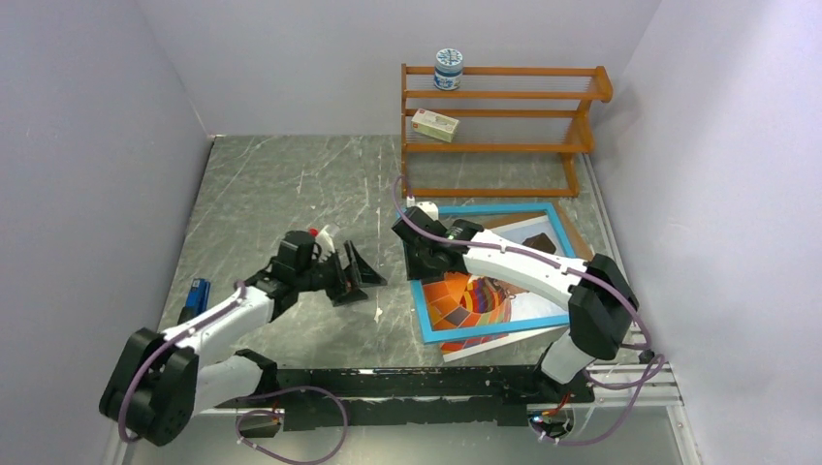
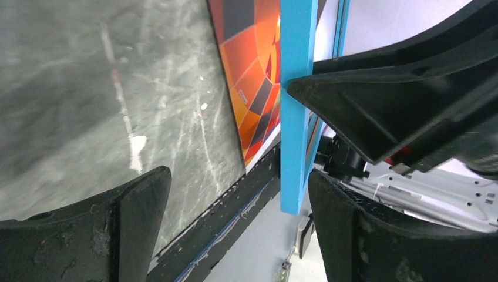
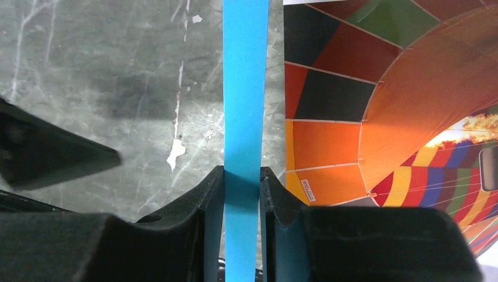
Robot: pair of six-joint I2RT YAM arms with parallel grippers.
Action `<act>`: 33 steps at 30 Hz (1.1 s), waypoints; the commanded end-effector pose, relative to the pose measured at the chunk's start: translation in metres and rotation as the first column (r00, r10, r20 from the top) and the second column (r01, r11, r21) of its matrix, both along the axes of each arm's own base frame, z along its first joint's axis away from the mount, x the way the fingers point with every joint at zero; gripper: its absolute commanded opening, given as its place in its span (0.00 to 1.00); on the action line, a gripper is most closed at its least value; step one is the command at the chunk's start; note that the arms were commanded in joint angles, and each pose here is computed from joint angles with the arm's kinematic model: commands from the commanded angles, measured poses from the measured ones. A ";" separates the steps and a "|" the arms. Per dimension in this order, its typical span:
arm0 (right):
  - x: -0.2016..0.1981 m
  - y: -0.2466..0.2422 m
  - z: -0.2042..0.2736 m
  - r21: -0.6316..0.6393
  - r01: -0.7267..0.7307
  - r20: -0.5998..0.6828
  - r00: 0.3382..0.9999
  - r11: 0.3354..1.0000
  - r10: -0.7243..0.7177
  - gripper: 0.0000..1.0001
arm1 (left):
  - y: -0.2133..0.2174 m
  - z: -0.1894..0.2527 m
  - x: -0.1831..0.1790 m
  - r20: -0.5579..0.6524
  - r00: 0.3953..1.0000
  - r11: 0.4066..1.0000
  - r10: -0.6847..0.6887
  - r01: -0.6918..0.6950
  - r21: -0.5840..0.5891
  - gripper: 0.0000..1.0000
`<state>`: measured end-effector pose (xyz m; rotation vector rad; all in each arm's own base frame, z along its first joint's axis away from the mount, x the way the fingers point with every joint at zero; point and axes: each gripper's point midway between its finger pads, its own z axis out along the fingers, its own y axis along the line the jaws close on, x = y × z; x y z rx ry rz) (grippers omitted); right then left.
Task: Put the photo into the frame
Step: Turn over the photo frame at the center of the board.
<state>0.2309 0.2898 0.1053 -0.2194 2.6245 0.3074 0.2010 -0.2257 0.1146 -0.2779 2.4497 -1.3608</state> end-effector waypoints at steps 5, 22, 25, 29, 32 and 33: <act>0.021 0.017 0.046 0.195 0.062 0.083 0.993 0.979 -0.080 0.20 | -0.078 0.014 0.002 0.136 0.987 0.983 -0.085 0.105 -0.149 0.91; 0.032 0.012 0.055 0.297 0.138 0.048 0.986 0.945 -0.159 0.31 | -0.144 0.008 -0.021 0.164 0.979 0.938 -0.121 0.167 -0.305 0.04; 0.043 -0.002 0.053 0.312 0.204 0.035 0.974 0.928 -0.226 0.52 | -0.144 0.009 -0.022 0.181 0.976 0.941 -0.122 0.172 -0.293 0.02; 0.070 -0.030 0.070 0.406 0.304 0.020 0.940 0.862 -0.341 0.72 | -0.140 0.008 -0.024 0.205 0.971 0.956 -0.119 0.168 -0.240 0.03; 0.091 -0.057 0.089 0.491 0.386 0.013 0.893 0.781 -0.449 0.83 | -0.137 0.007 -0.026 0.232 0.964 0.968 -0.127 0.172 -0.183 0.03; 0.097 -0.066 0.093 0.517 0.416 0.007 0.872 0.748 -0.490 0.86 | -0.136 0.006 -0.027 0.240 0.962 0.972 -0.133 0.173 -0.156 0.03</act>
